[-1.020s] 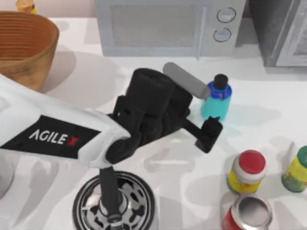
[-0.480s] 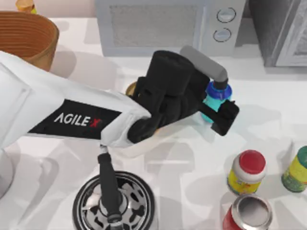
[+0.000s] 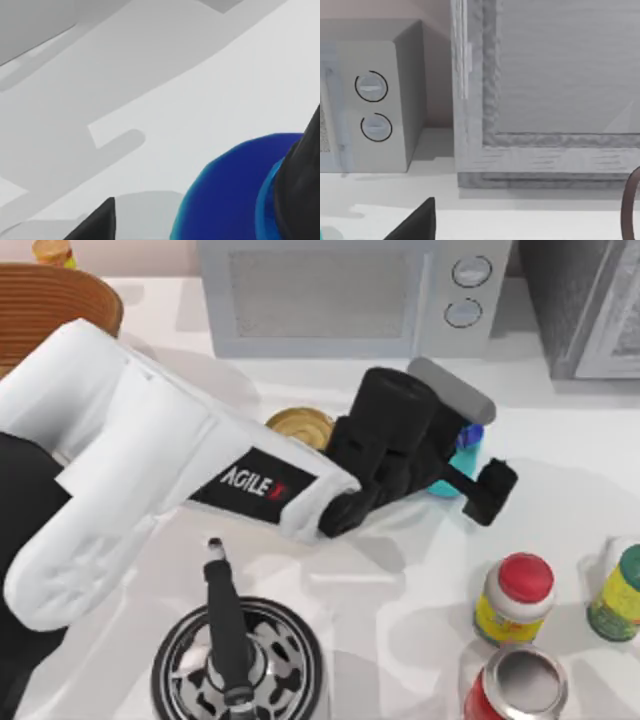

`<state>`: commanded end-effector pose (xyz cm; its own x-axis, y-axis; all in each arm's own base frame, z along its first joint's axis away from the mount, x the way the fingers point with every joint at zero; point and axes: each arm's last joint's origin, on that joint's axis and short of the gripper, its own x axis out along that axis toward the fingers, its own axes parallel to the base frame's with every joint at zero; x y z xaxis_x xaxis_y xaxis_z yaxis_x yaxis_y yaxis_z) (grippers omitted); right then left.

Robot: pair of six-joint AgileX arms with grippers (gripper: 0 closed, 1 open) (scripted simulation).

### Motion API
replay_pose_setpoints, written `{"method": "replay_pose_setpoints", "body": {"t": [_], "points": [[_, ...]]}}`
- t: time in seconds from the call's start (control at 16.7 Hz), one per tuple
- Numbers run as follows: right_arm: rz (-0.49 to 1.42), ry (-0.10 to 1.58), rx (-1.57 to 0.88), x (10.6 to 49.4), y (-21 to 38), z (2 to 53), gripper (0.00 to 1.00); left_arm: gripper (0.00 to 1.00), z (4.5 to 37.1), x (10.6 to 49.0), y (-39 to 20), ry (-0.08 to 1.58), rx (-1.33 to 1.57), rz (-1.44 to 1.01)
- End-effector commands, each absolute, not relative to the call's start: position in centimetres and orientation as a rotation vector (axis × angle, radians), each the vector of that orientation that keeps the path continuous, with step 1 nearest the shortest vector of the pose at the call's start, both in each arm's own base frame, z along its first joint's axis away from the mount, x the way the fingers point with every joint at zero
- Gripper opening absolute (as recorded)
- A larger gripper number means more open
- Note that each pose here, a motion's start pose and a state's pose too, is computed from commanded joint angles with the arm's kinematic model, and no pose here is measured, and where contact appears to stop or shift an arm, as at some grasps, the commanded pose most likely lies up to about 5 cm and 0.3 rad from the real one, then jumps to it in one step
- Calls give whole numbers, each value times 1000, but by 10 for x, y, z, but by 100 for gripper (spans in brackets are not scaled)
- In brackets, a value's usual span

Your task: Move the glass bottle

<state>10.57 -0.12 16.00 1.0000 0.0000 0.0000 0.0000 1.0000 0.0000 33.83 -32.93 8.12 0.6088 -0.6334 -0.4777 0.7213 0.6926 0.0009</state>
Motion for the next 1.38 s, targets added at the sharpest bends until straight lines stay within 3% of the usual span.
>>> {"method": "replay_pose_setpoints", "body": {"t": [0.24,1.02,1.38], "points": [[0,0,0,106,-1,160,100,100,81,338,-329,470,201,-788],[0,0,0,106,-1,160,100,2,81,338,-329,470,201,-788],[0,0,0,106,-1,160,100,0,81,338,-329,470,201,-788]]}}
